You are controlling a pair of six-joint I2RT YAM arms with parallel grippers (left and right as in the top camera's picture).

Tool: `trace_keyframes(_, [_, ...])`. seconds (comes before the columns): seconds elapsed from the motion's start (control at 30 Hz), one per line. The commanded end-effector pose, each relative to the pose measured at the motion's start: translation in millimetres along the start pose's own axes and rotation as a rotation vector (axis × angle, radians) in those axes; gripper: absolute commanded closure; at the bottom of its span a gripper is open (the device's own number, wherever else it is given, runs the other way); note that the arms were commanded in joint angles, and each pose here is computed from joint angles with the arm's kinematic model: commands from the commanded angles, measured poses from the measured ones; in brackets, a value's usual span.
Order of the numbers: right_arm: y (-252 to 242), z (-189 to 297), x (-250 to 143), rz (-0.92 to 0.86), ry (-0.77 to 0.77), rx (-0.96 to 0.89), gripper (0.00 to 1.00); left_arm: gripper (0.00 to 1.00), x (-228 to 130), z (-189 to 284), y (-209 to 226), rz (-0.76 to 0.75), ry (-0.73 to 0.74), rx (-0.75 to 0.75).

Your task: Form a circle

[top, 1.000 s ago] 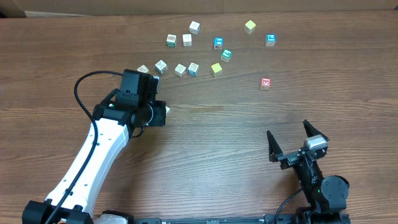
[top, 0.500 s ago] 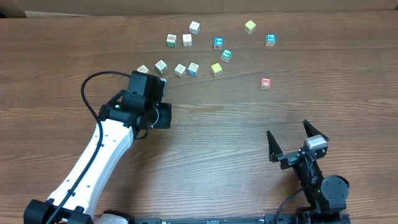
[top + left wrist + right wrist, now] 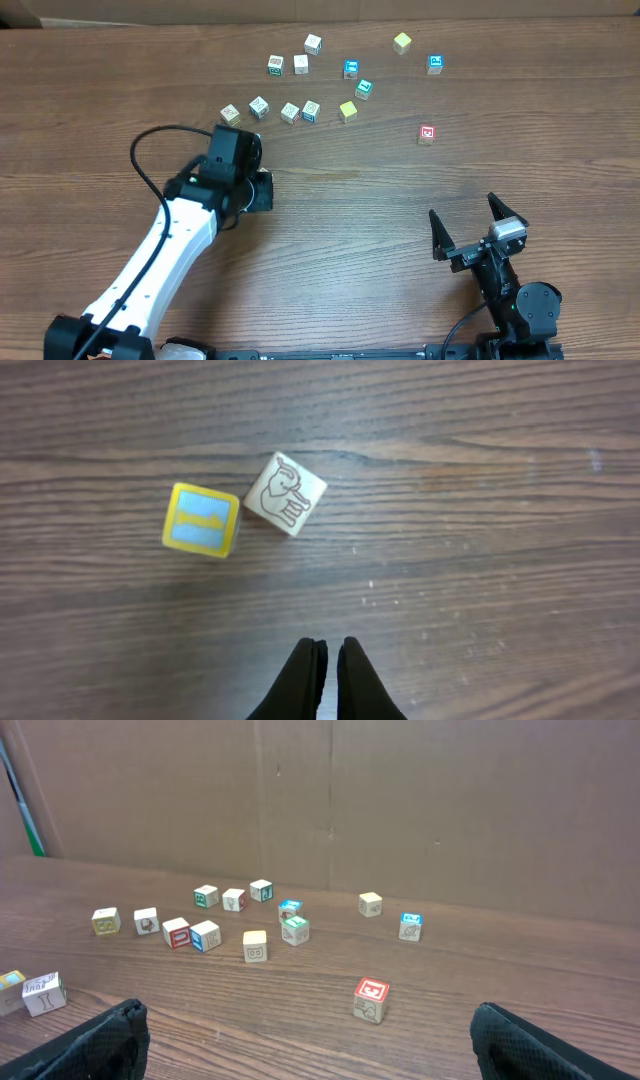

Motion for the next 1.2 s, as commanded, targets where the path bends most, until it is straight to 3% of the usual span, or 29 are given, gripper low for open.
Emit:
trace_keyframes(0.0, [0.0, -0.1, -2.0, 0.001, -0.003, -0.002, 0.00, 0.96, -12.6, -12.3, 7.8, 0.016, 0.019, 0.028])
trace_keyframes(0.33, [0.0, -0.1, -2.0, 0.001, -0.003, -0.002, 0.00, 0.96, -7.2, -20.2, 6.0, -0.097, -0.046, 0.002])
trace_keyframes(0.77, [0.0, -0.1, -2.0, 0.001, -0.003, -0.002, 0.00, 0.96, -13.5, -48.4, 12.9, -0.092, 0.019, 0.046])
trace_keyframes(1.17, [0.0, -0.1, -2.0, 0.001, -0.003, -0.002, 0.00, 0.96, -8.5, -53.6, 18.1, -0.093, -0.015, 0.096])
Point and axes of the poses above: each gripper's point midway between its finger pads, its own z axis back along the fingers, its own y axis along the line the jaws close on, x = y × z, the point moved 6 cm from there along z, back along the fingers, and after that the axes turned 10 degrees about z, right-handed, at the moved point
